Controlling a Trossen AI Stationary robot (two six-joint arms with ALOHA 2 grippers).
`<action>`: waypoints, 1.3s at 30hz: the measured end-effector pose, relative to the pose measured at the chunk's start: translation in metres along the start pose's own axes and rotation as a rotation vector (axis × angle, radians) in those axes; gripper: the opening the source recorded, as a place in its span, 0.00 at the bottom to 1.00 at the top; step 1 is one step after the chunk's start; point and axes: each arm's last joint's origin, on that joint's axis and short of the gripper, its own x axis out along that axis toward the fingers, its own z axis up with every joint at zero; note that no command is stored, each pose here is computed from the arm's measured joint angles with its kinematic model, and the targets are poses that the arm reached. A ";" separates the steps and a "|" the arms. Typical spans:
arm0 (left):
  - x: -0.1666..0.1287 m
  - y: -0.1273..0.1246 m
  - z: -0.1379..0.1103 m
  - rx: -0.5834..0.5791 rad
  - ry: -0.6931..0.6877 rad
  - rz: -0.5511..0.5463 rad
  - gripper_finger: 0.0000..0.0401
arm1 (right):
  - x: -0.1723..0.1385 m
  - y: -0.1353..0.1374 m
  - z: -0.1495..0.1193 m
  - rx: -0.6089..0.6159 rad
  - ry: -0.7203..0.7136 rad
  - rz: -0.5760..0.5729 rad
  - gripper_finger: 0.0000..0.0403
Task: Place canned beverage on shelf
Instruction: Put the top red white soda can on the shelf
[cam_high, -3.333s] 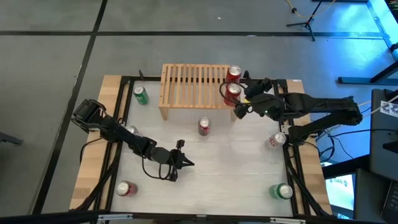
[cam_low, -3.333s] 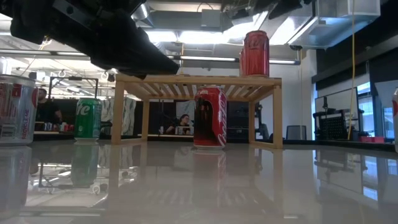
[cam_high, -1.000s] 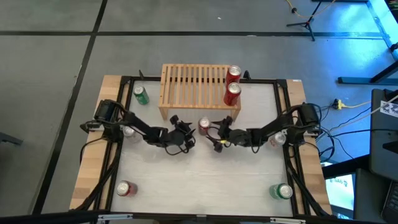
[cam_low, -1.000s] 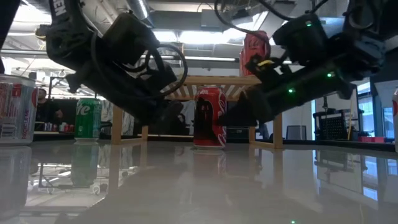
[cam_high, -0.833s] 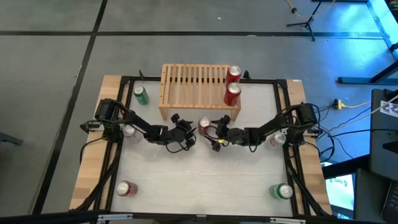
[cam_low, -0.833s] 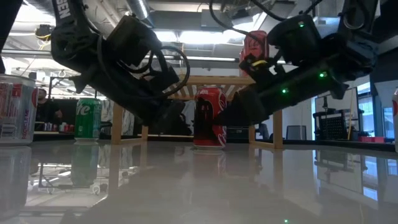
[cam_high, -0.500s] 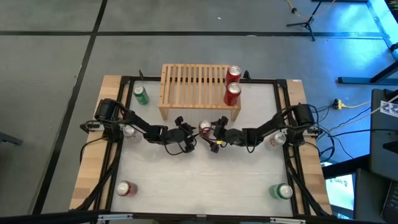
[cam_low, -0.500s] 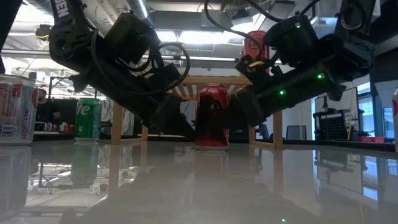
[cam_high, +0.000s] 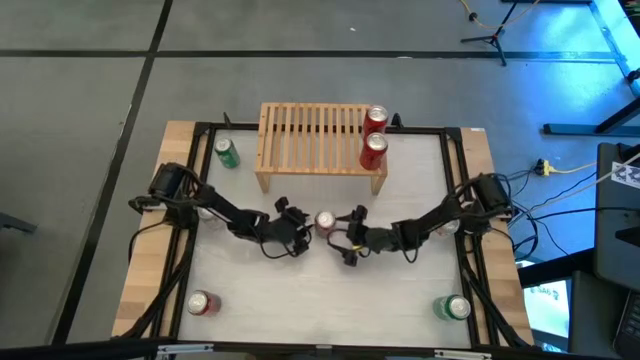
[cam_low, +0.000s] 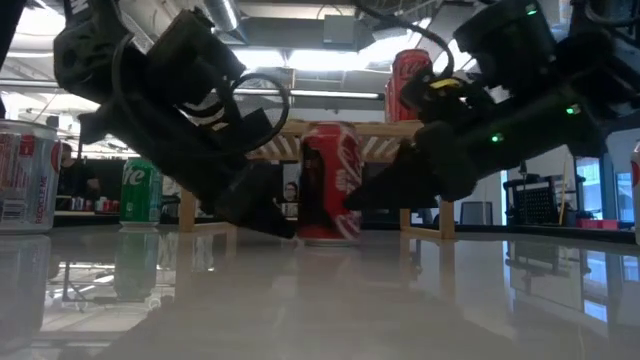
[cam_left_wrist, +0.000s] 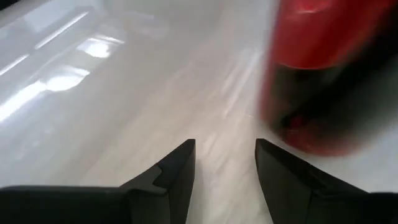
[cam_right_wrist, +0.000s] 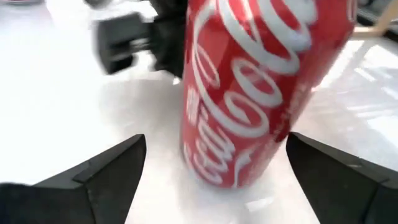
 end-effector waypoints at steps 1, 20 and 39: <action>-0.001 -0.001 -0.001 -0.019 -0.003 0.015 0.39 | -0.001 0.002 0.000 0.005 0.000 0.008 0.95; -0.047 -0.036 0.000 0.082 -0.031 -0.187 0.39 | 0.000 0.007 0.005 -0.039 -0.016 -0.048 0.95; -0.027 -0.013 0.007 0.122 -0.007 -0.055 0.39 | 0.010 0.011 0.024 -0.042 -0.031 -0.054 0.95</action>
